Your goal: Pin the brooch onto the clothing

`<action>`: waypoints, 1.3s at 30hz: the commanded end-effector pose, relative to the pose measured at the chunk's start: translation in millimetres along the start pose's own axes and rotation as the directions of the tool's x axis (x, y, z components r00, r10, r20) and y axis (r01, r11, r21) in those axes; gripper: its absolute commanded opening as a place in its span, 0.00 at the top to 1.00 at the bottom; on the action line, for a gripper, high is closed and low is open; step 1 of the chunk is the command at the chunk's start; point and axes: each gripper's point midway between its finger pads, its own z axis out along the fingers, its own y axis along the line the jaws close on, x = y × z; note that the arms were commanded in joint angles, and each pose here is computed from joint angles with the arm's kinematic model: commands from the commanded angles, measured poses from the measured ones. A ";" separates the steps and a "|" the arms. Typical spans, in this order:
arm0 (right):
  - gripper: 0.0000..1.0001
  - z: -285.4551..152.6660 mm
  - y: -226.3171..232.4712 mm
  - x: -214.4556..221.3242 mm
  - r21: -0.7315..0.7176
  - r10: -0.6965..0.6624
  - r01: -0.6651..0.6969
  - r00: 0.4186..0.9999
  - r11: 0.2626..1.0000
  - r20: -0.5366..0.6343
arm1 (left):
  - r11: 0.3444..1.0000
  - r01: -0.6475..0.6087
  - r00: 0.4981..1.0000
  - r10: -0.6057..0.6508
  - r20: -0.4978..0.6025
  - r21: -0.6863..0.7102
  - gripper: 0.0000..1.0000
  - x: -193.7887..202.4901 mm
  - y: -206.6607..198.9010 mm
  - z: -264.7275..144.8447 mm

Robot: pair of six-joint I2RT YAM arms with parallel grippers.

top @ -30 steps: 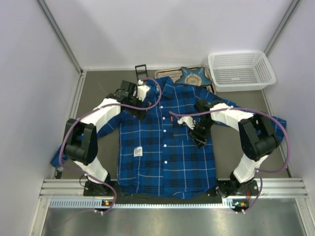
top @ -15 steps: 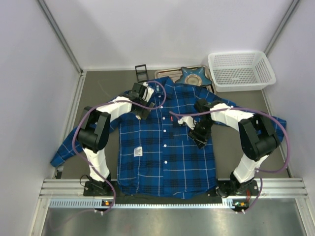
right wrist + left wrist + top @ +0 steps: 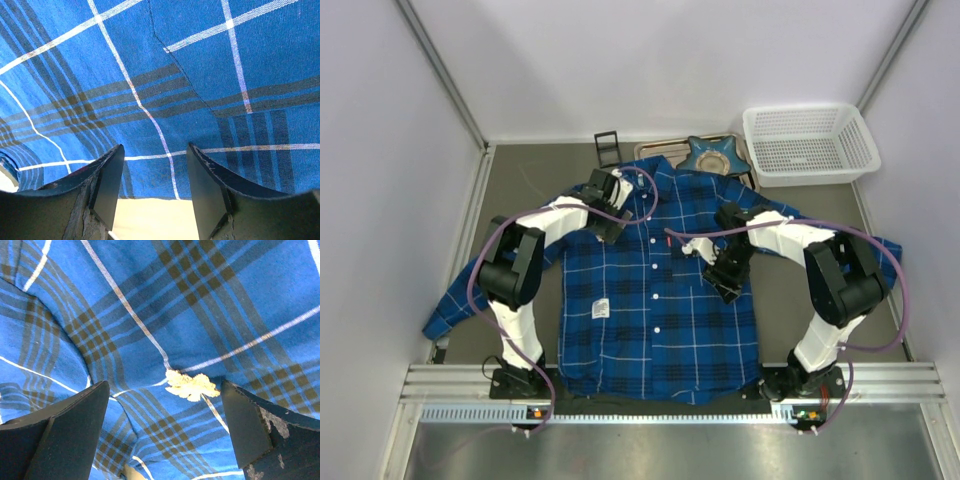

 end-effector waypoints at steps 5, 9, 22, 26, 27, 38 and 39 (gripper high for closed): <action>0.45 -25.7 9.2 -31.2 -0.021 -0.038 0.041 0.992 0.999 0.117 | 0.971 -0.004 0.972 -0.053 0.231 0.240 0.01 -61.7 -6.9 -63.0; 0.45 -31.0 15.5 -44.5 -0.036 -0.047 0.053 0.988 0.998 0.146 | 0.971 0.131 0.959 -0.176 0.224 0.199 0.06 -79.9 43.4 -44.7; 0.47 -17.7 17.6 -45.9 -0.078 0.005 0.004 0.993 0.997 0.116 | 0.974 0.011 0.910 -0.104 0.402 0.227 0.31 -121.1 115.3 30.8; 0.47 -14.5 20.4 -45.6 -0.100 0.025 -0.014 0.993 0.995 0.112 | 0.963 -0.072 0.894 -0.053 0.445 0.260 0.33 -128.6 108.1 45.5; 0.47 -13.7 20.1 -45.1 -0.101 0.026 -0.015 0.994 0.995 0.109 | 0.958 -0.085 0.897 -0.046 0.439 0.275 0.34 -125.3 103.8 53.2; 0.47 12.7 12.5 -13.2 -0.099 0.035 -0.038 0.999 0.994 -0.035 | 0.959 -0.083 0.930 -0.023 0.368 0.270 0.86 -115.3 106.7 90.8; 0.47 14.5 12.4 -11.1 -0.102 0.035 -0.039 0.998 0.994 -0.044 | 0.962 -0.076 0.930 -0.027 0.367 0.262 0.89 -116.2 108.7 92.7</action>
